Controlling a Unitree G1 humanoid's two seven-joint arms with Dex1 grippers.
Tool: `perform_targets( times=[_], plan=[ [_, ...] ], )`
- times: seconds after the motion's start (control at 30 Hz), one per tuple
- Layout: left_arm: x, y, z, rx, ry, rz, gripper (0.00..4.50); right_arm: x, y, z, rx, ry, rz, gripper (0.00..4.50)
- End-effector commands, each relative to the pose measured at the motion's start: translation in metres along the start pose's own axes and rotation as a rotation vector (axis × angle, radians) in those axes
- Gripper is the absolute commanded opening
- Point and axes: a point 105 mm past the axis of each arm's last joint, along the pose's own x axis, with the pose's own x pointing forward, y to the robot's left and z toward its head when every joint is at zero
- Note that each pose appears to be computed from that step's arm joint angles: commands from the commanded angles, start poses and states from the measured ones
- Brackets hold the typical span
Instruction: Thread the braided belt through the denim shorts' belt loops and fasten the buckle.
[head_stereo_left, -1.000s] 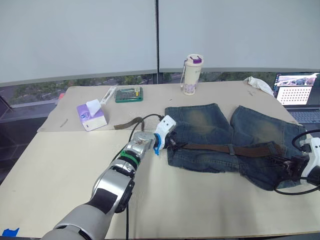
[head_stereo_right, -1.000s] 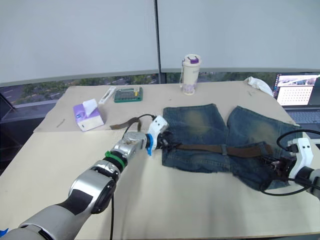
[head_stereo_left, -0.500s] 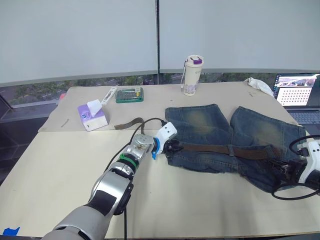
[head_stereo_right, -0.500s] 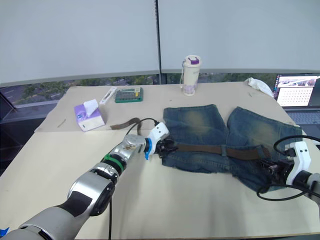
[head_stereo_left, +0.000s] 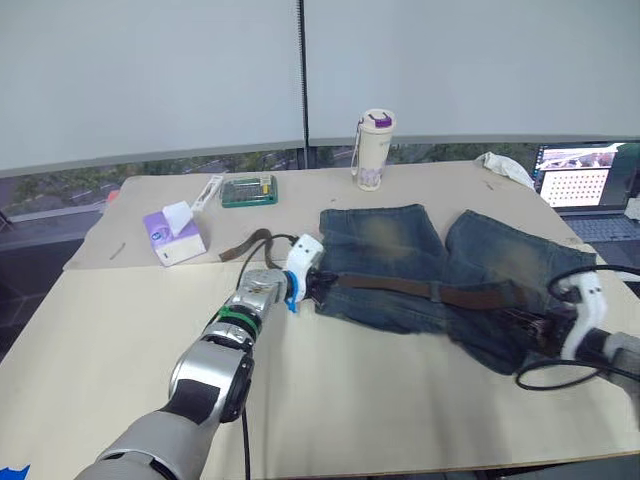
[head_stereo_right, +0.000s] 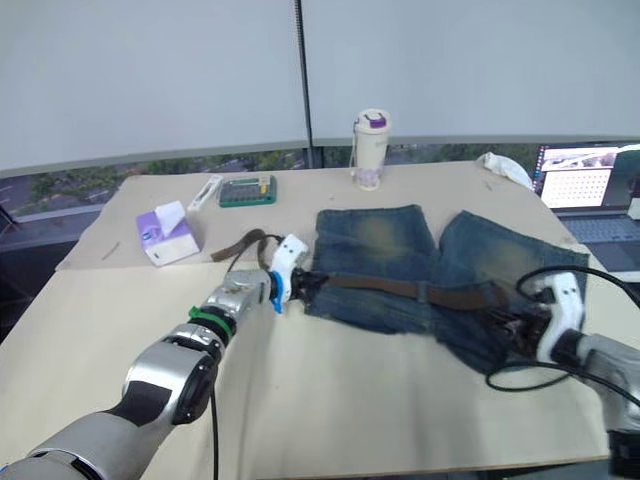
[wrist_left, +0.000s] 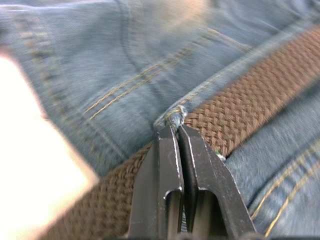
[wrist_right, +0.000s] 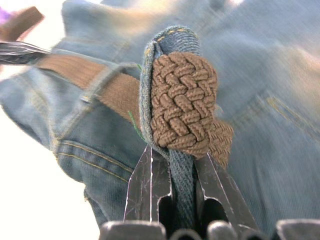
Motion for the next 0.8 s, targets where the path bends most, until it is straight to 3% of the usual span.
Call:
perform_targets(
  times=[0.03,0.17,0.27,0.4,0.57,0.73,0.8],
  plan=[
    [-0.007,0.023,0.045,0.031,-0.144,0.114,0.02,0.024,0.008,0.033,-0.12,-0.12,0.019,0.0],
    [-0.016,0.034,0.075,0.034,-0.269,0.166,0.02,0.047,0.002,0.048,-0.276,-0.198,-0.033,0.0],
    [-0.026,0.034,0.089,0.083,-0.356,0.119,0.02,0.046,0.009,0.049,-0.527,-0.244,-0.036,0.0],
    [-0.051,0.022,0.06,0.246,-0.35,-0.101,0.02,0.017,0.032,0.024,-0.955,-0.281,0.019,0.0],
    [-0.086,0.027,0.03,0.256,-0.306,-0.238,0.02,-0.022,0.067,-0.008,-1.45,-0.357,0.222,0.0],
    [-0.115,0.025,-0.009,0.277,-0.184,-0.36,0.02,-0.053,0.084,-0.042,-1.674,-0.395,0.43,0.0],
    [-0.124,0.023,-0.022,0.28,-0.133,-0.398,0.65,-0.058,0.087,-0.053,-1.71,-0.357,0.497,0.0]
  ],
)
